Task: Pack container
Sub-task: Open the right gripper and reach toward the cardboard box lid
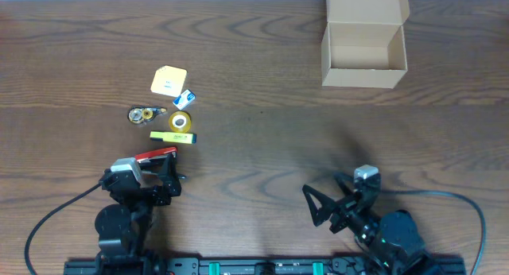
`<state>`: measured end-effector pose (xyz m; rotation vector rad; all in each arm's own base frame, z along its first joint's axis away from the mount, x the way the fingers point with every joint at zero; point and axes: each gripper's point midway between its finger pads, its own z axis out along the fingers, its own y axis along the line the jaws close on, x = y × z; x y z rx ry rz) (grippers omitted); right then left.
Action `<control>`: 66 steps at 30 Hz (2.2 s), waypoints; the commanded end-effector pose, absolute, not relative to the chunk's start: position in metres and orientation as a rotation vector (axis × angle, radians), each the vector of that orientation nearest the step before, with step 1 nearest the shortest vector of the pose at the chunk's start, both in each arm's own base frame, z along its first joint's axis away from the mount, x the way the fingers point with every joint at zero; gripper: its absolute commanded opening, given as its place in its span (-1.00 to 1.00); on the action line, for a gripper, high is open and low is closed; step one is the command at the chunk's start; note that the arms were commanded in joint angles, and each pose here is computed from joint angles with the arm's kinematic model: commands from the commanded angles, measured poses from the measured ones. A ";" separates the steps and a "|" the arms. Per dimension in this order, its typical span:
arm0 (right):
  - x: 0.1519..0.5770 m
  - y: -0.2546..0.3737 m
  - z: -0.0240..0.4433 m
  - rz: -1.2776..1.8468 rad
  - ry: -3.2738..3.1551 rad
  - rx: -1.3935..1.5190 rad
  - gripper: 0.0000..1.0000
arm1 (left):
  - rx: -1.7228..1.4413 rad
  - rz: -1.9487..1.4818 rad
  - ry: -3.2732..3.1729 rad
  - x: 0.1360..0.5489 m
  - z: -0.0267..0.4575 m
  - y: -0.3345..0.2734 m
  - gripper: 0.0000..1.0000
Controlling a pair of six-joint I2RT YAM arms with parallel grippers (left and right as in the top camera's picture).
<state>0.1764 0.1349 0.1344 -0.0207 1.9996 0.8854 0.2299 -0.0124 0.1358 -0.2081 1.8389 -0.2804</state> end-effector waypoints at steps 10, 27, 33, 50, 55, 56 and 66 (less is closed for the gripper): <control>0.182 0.142 0.163 1.050 1.901 0.106 0.99 | -0.240 -0.266 1.855 0.230 0.125 -0.008 0.91; 0.271 0.126 0.207 0.460 2.113 -0.089 0.99 | -0.240 -0.266 1.855 0.230 0.125 -0.008 0.91; 0.347 0.115 0.229 0.236 2.127 -0.155 0.99 | -0.240 -0.266 1.855 0.230 0.125 -0.008 0.91; 0.497 0.097 0.159 0.120 2.267 -0.082 0.98 | -0.240 -0.266 1.855 0.230 0.125 -0.008 0.91; 0.513 0.100 0.120 0.111 2.315 -0.082 0.91 | -0.240 -0.266 1.855 0.230 0.125 -0.008 0.91; 0.515 0.099 0.115 0.111 2.320 -0.078 0.91 | -0.240 -0.266 1.855 0.230 0.125 -0.008 0.91; 0.518 0.091 0.076 0.092 2.383 -0.062 0.26 | -0.240 -0.266 1.855 0.230 0.125 -0.008 0.91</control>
